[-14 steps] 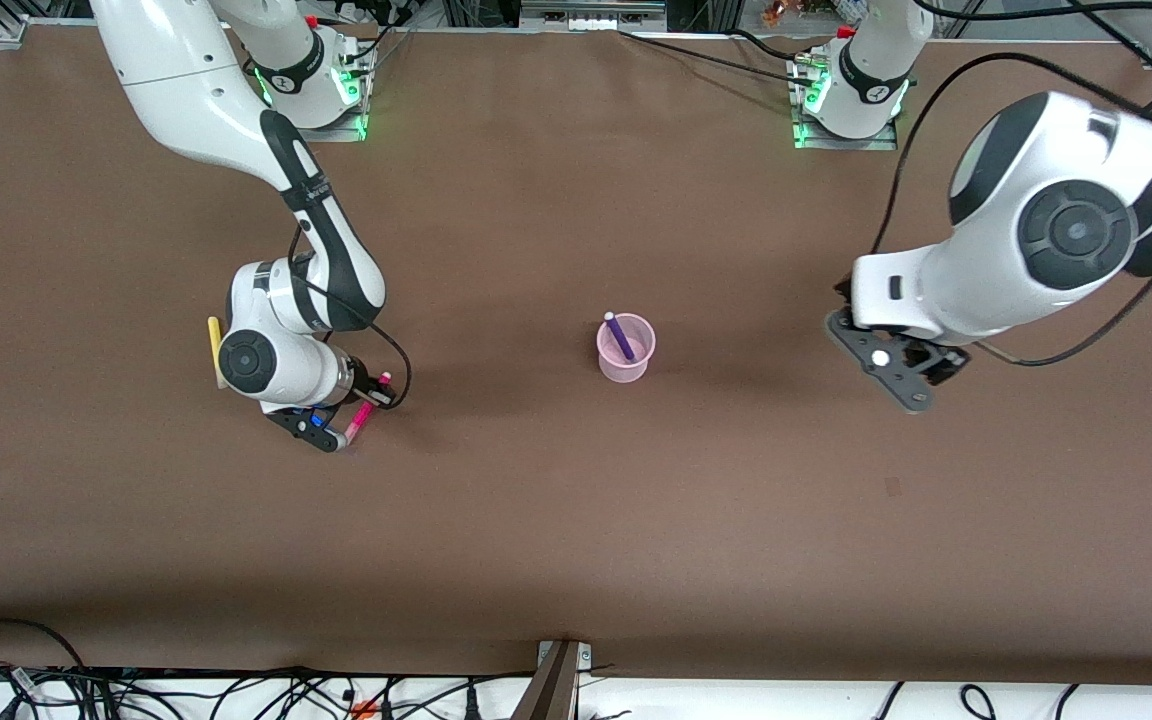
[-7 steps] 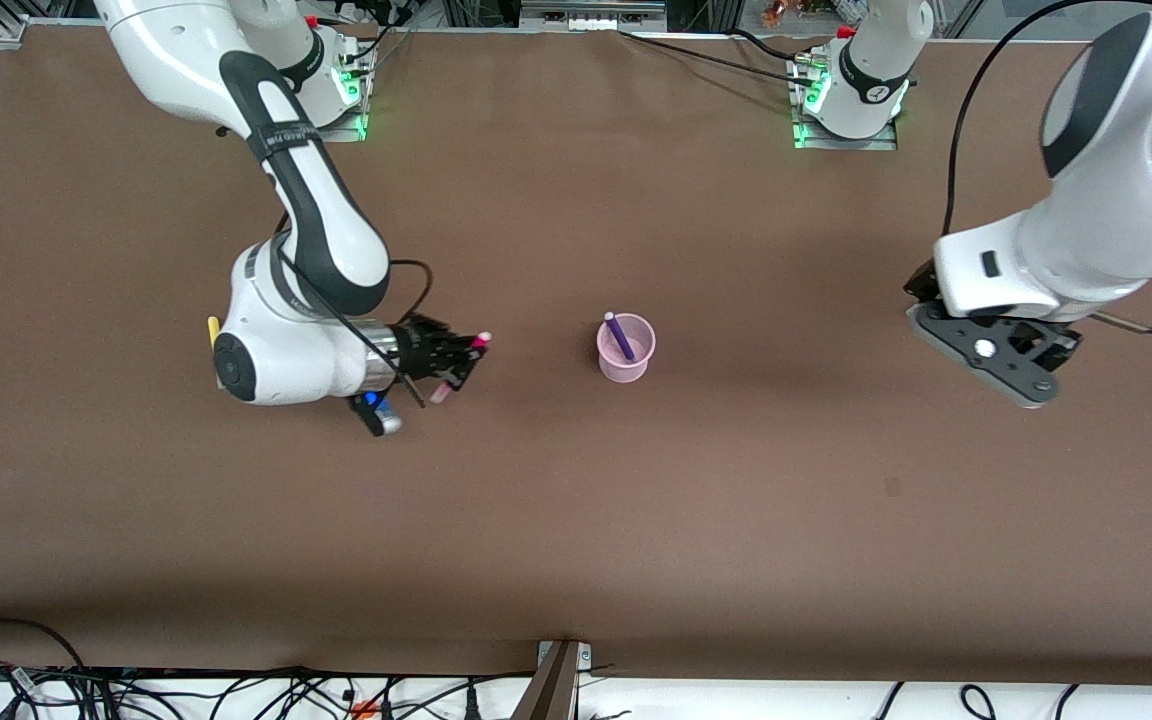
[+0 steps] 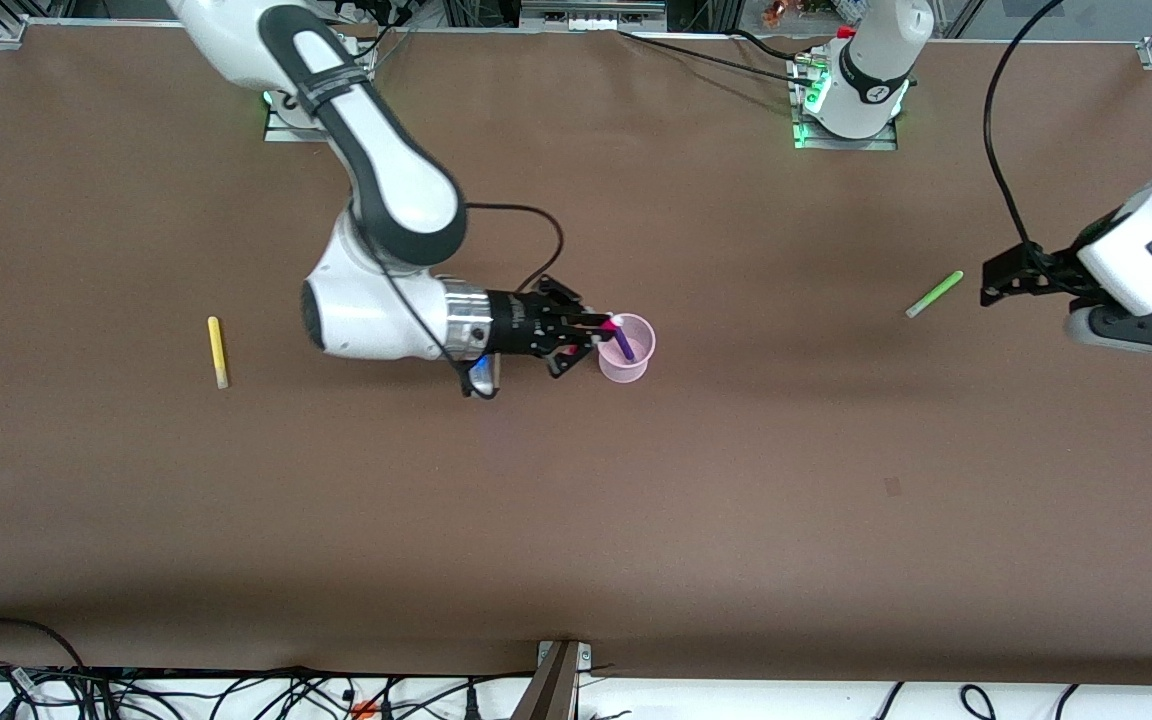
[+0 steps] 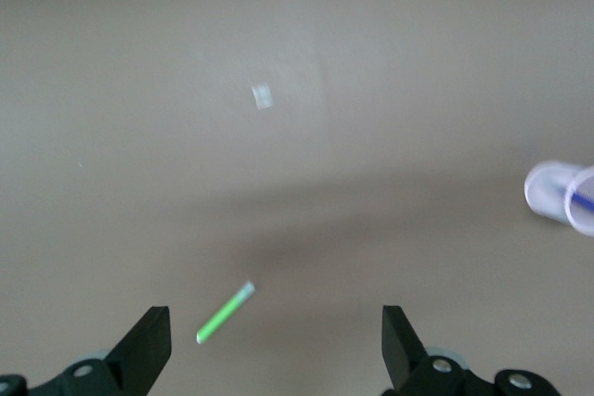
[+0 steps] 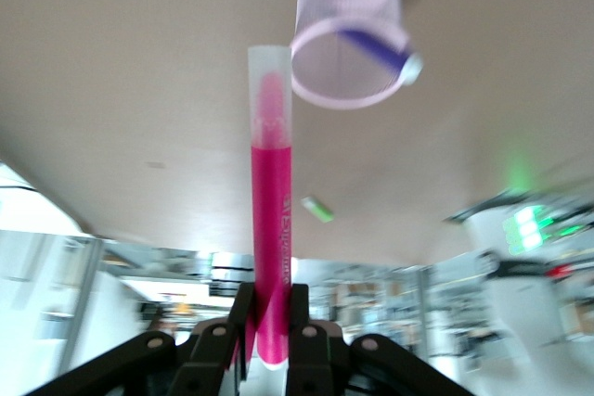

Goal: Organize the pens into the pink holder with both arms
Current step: 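Lower the pink marker into the pink cup and open the right gripper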

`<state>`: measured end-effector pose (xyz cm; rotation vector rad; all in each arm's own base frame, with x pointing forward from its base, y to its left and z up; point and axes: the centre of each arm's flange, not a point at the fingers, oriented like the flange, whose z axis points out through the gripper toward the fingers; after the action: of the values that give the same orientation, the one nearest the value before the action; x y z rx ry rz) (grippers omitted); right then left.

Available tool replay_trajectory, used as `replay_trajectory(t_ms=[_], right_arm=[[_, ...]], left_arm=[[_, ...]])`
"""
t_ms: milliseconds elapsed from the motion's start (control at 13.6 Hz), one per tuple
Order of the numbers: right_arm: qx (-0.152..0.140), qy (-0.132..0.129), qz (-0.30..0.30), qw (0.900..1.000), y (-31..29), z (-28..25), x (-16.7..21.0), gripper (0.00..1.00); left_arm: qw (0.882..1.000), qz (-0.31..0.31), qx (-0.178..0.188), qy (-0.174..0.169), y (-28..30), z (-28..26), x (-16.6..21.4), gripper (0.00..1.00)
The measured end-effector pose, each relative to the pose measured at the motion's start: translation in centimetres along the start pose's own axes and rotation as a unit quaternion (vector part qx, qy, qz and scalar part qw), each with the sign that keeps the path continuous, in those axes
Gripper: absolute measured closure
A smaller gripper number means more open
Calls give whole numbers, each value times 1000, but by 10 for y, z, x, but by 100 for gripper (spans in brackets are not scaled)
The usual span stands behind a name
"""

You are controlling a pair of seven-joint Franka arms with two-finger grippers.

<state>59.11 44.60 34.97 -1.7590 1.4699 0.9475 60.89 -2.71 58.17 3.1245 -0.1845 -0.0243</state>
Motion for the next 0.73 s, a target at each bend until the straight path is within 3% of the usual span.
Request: replay_trajectory(t_ms=[147, 367, 734], right_arm=[[15, -2, 27, 1000, 12, 35, -4, 82], [17, -18, 62, 998, 20, 72, 12, 82], [8, -19, 74, 997, 28, 96, 24, 82]], left_arm=[[999, -14, 0, 29, -4, 11, -16, 0], [999, -23, -2, 24, -3, 14, -46, 0], [999, -33, -3, 14, -5, 14, -54, 0]])
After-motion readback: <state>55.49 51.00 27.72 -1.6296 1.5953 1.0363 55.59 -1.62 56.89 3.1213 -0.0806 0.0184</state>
